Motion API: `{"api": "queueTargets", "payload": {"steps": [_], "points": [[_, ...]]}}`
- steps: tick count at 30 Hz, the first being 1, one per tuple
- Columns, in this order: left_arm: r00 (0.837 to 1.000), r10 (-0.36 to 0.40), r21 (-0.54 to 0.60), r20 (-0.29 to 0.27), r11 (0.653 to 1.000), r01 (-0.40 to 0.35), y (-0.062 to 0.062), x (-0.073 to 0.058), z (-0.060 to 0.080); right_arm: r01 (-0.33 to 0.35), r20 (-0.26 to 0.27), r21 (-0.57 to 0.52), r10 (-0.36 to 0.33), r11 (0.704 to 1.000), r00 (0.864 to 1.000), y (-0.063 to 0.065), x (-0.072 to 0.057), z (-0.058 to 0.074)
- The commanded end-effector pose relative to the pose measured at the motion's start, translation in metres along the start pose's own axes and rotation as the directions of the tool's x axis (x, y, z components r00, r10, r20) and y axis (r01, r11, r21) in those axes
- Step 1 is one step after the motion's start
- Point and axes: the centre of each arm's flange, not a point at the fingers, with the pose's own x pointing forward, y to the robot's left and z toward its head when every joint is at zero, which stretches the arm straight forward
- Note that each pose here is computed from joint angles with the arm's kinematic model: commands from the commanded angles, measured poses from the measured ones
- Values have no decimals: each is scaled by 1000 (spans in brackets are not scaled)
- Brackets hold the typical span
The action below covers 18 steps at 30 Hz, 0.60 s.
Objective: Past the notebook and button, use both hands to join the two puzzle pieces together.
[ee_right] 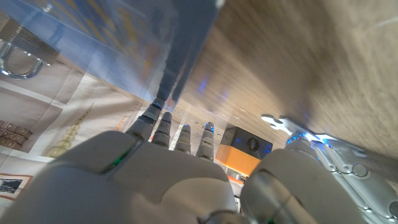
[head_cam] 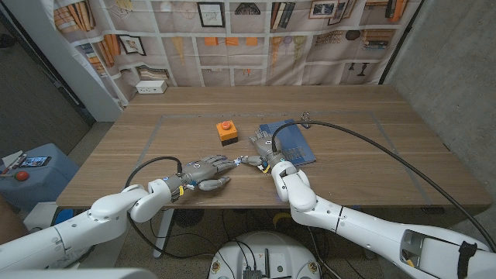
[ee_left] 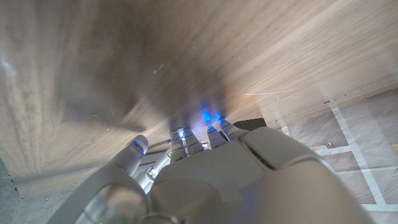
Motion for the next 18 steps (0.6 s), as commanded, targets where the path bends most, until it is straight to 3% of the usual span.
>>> {"api": "queueTargets", "payload": {"steps": [1,18], "points": [[1000,4,2,1,1000,-4,1,0,1,17,2,-13,-17,1000,1000,3,1,-1],[1000,5,2,0,1000,-5,-1,0,0,24,14,-18,-23,1000,1000,4,-1,-2]]}}
